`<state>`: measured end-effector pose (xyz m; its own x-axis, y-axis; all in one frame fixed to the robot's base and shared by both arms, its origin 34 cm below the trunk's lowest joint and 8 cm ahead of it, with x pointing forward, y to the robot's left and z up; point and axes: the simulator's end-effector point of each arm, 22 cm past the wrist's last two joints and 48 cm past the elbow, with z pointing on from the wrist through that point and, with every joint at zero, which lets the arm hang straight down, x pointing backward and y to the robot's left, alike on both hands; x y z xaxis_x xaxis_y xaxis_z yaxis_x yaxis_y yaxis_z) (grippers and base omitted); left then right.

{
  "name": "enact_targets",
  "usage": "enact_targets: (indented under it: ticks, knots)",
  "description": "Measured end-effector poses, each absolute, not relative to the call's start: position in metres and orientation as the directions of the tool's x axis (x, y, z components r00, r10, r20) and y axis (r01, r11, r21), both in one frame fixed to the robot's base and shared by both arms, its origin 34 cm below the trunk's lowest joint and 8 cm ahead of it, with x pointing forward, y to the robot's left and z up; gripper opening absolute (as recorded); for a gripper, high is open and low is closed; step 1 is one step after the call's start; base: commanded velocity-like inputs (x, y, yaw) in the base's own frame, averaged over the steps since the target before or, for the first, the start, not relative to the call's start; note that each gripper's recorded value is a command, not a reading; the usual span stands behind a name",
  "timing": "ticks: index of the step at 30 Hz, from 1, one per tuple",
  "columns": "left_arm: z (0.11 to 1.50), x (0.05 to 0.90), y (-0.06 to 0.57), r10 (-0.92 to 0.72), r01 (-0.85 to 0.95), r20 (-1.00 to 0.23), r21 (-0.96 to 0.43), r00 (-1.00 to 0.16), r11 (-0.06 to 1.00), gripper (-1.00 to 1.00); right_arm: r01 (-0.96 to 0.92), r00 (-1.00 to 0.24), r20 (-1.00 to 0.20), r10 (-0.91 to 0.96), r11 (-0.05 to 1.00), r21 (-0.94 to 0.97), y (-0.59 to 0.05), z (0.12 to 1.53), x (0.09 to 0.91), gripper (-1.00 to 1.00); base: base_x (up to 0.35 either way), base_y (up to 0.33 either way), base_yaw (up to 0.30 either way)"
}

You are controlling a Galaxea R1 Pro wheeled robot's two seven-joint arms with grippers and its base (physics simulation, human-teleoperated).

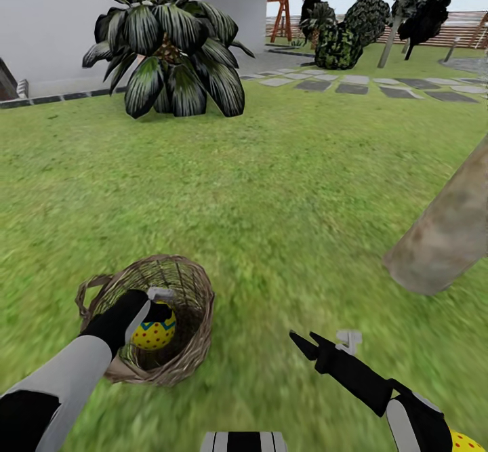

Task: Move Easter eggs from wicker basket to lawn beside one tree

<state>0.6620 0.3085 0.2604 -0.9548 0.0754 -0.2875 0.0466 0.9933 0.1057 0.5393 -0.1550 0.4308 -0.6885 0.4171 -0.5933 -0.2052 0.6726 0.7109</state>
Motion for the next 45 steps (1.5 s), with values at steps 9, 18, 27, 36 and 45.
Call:
enact_targets:
  ticks: [9,18,27,36,45]
  knots:
    - [0.331,0.710,0.290,0.098,0.067,-0.410,0.091,-0.907,0.994,-1.00,-0.231,-0.666,-0.618,0.417,0.673,0.703,-0.155,0.449,0.542,1.00,-0.001,0.000,0.000]
    - [0.354,0.709,0.290,0.098,0.065,-0.410,0.094,-0.907,0.993,-1.00,-0.257,-0.643,-0.642,0.417,0.673,0.694,-0.155,0.466,0.543,1.00,-0.078,-0.012,0.000]
    - [0.429,0.738,0.280,0.117,0.077,-0.521,0.098,-0.845,0.992,-1.00,-0.282,-0.619,-0.666,0.417,0.673,0.684,-0.155,0.484,0.544,1.00,-0.105,-0.067,0.000]
    - [0.549,0.730,0.249,0.165,0.118,-0.708,0.115,-0.686,0.986,-1.00,-0.307,-0.593,-0.688,0.418,0.673,0.673,-0.156,0.502,0.545,1.00,-0.012,-0.009,0.000]
    - [0.605,0.720,0.245,0.170,0.104,-0.791,0.134,-0.587,0.985,-1.00,-0.329,-0.571,-0.706,0.418,0.672,0.663,-0.155,0.520,0.544,1.00,0.000,0.000,0.000]
